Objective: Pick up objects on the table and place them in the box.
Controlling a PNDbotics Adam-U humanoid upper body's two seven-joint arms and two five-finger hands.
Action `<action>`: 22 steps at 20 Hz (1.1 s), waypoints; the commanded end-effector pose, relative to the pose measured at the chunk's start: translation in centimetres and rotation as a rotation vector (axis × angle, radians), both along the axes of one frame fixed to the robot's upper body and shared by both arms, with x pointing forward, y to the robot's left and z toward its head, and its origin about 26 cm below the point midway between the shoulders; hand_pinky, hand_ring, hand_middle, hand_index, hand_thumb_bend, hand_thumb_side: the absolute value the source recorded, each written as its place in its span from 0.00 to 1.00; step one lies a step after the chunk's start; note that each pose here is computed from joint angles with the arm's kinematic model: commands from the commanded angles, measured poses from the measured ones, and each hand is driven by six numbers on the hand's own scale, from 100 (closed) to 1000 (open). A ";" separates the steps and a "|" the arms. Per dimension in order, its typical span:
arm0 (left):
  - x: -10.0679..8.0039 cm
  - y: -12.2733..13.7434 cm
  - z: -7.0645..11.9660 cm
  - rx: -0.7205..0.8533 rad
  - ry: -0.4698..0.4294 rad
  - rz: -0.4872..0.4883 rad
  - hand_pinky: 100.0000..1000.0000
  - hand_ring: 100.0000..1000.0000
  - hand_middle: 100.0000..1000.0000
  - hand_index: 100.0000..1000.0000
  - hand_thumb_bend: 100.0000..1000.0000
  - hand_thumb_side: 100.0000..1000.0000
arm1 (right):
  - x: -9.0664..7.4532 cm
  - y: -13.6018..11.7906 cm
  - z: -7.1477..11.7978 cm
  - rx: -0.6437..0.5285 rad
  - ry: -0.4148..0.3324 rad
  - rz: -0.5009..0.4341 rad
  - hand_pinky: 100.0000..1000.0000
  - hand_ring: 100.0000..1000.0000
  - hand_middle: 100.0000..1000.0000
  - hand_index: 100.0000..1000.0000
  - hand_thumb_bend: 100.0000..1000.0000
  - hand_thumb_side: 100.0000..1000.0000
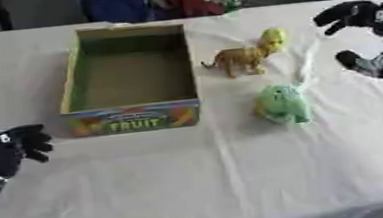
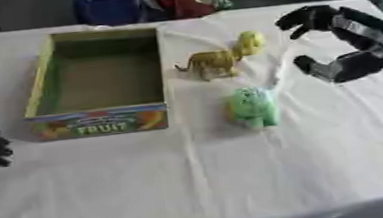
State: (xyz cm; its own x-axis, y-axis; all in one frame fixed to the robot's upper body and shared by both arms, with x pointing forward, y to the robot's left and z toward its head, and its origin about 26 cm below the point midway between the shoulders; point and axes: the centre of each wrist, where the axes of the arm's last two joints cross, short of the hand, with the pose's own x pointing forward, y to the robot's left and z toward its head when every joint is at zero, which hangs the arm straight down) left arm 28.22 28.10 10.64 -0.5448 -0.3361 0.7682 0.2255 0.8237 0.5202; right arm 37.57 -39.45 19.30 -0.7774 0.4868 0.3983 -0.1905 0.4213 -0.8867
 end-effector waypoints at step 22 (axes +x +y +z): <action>0.0 0.0 0.4 0.009 -0.012 -0.012 0.55 0.62 0.61 0.80 0.33 0.93 | 1.7 -0.2 -0.6 -0.427 0.004 0.190 0.76 0.86 0.86 0.95 0.16 0.74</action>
State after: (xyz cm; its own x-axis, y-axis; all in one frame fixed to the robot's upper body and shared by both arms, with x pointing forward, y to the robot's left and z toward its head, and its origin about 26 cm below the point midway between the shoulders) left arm 28.22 28.09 10.63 -0.5460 -0.3356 0.7676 0.2302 0.8209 0.5226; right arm 39.15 -39.21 17.56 -0.7247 0.5812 0.3701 -0.2457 0.2839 -0.9268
